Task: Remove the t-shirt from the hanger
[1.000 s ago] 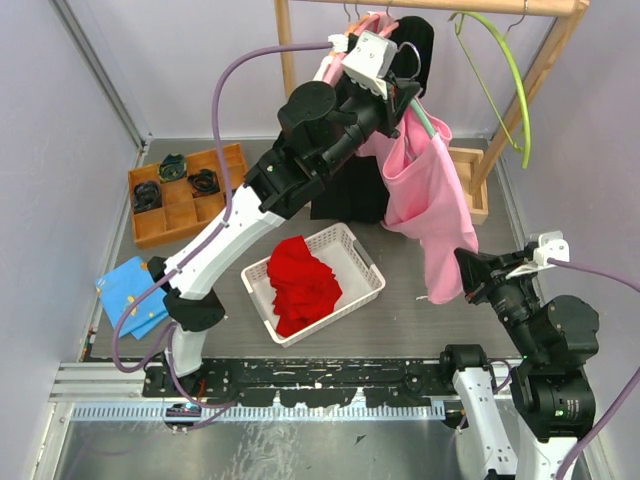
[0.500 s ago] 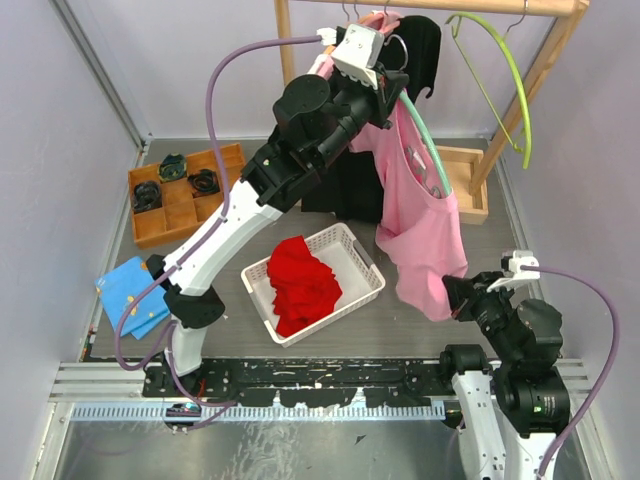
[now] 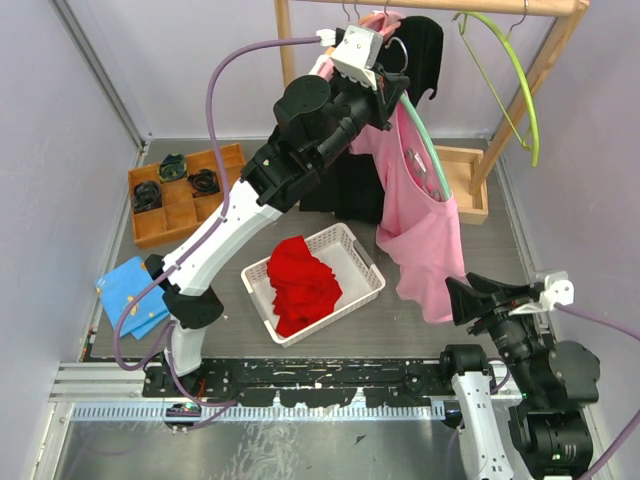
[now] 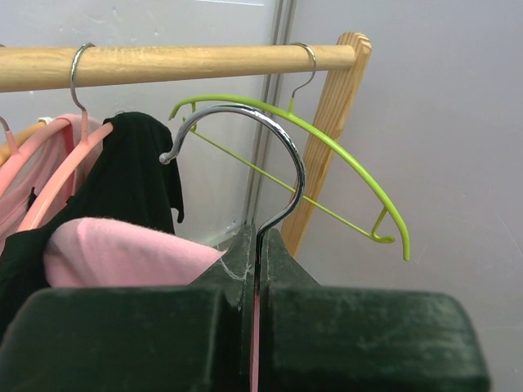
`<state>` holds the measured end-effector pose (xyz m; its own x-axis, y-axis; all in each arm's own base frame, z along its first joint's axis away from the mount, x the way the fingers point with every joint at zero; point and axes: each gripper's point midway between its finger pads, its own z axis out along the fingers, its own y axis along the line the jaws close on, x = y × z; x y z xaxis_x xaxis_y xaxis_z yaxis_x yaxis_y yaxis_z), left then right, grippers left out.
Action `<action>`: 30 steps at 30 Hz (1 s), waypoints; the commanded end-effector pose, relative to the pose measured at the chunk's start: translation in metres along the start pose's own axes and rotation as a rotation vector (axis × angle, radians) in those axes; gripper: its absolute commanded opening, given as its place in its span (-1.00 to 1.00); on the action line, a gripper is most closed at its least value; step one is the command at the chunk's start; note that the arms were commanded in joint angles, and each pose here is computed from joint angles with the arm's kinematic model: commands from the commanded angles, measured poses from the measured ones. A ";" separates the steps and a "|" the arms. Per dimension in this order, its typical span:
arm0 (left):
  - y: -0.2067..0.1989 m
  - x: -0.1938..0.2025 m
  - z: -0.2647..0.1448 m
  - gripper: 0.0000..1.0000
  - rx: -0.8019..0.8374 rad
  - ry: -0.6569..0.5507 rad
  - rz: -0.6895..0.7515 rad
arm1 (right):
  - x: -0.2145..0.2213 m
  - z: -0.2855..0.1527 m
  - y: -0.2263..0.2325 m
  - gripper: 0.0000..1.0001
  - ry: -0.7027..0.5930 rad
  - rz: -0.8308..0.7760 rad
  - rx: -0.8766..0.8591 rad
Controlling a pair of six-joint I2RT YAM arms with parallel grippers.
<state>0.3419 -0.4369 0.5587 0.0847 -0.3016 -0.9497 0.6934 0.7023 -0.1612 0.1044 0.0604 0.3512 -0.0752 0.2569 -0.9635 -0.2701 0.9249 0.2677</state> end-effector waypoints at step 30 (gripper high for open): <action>-0.004 -0.055 -0.018 -1.00 0.037 -0.124 -0.078 | -0.036 0.025 0.007 -0.89 -0.136 -0.026 -0.061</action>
<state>0.3370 -0.4402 0.5530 0.0515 -0.3077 -0.9501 0.7140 0.6765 -0.1804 0.1251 0.0661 0.3834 0.0350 0.2722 -0.9616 -0.3313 0.9110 0.2458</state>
